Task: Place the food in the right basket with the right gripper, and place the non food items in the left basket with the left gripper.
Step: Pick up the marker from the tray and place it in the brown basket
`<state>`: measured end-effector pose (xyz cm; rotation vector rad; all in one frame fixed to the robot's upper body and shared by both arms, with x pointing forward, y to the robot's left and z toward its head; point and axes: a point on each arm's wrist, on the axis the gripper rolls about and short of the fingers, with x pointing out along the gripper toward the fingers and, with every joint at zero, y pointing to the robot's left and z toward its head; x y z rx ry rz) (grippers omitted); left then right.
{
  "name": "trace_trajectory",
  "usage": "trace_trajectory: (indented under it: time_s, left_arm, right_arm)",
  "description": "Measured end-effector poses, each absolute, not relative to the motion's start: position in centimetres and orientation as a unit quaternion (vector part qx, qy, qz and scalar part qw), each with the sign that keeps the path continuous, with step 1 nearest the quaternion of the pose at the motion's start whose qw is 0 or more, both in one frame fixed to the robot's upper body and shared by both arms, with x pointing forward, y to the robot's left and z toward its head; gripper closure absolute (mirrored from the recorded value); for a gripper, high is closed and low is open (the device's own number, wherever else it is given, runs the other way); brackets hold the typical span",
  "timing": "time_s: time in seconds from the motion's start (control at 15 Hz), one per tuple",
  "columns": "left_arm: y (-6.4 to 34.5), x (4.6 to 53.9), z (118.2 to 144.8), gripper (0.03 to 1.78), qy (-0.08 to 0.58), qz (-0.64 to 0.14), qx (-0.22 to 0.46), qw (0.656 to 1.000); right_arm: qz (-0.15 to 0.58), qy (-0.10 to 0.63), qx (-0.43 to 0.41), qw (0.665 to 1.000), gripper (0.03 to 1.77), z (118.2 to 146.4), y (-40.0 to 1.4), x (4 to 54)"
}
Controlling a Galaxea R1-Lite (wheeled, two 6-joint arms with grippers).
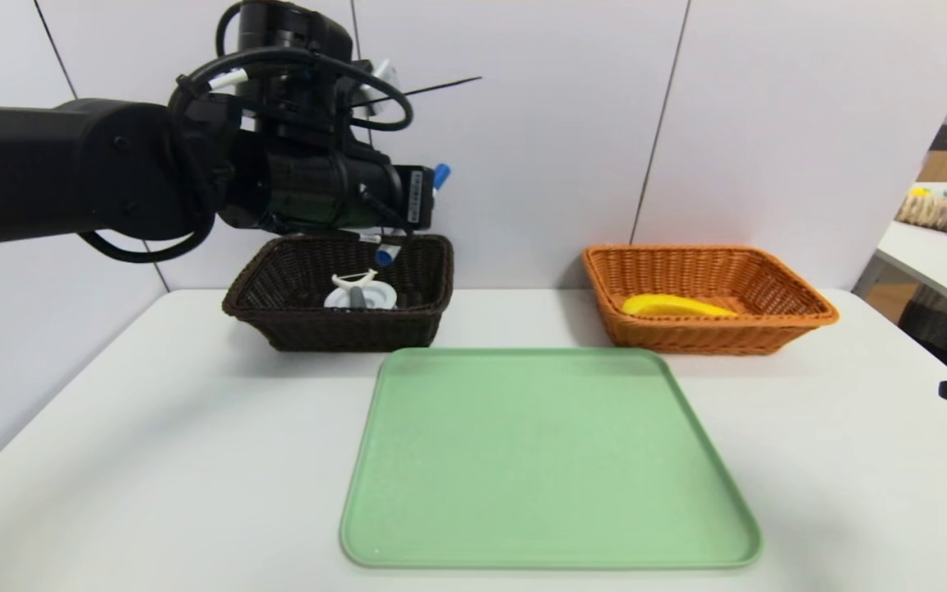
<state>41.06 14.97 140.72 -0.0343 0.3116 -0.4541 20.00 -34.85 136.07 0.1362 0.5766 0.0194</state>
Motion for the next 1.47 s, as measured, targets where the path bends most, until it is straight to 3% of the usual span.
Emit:
trace_trajectory:
  time_s: [0.47,0.93,1.47]
  left_arm:
    - [19.5,49.2,137.1,1.60,0.180,-0.071,-0.103,0.976]
    - [19.7,51.9,133.5,1.60,0.216,-0.046,-0.107,0.969]
    - [20.2,51.8,133.1,1.60,0.234,-0.034,-0.118,0.964]
  right_arm:
    - [0.010,0.289,0.067,0.955,0.10,135.8,-34.8,20.0]
    - [0.010,0.295,0.068,0.953,0.10,135.6,-34.9,20.3]
    - [0.011,0.304,0.069,0.950,0.10,135.3,-34.9,20.9]
